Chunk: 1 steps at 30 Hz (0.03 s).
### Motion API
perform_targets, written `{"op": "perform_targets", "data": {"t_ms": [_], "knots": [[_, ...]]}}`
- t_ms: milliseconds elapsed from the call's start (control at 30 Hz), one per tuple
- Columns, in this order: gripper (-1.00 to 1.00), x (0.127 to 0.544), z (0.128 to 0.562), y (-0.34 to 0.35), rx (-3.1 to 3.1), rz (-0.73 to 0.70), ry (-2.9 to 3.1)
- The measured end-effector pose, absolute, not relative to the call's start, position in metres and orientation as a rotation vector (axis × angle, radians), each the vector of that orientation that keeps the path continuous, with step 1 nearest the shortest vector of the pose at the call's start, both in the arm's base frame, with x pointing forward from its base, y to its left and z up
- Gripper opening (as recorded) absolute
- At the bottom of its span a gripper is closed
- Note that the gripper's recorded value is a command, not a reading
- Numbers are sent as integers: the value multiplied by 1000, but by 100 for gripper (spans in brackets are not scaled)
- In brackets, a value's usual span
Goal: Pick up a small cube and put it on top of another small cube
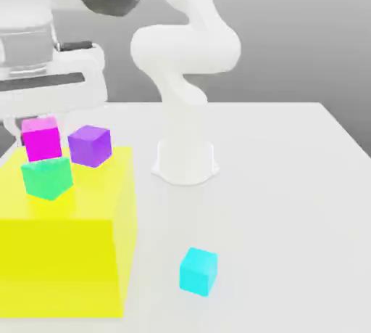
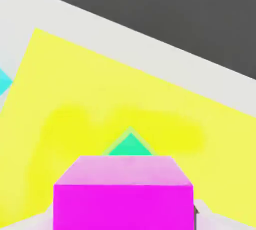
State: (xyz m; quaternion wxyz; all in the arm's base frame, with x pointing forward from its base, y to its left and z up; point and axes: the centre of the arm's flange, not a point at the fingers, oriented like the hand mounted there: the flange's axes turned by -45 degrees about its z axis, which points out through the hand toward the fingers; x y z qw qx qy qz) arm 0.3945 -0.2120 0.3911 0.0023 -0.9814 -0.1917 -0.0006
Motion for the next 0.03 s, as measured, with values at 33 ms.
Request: {"op": "perform_targets", "data": {"t_ms": [33], "knots": [[100, 395, 391, -212, -3079, -2, -601]]}}
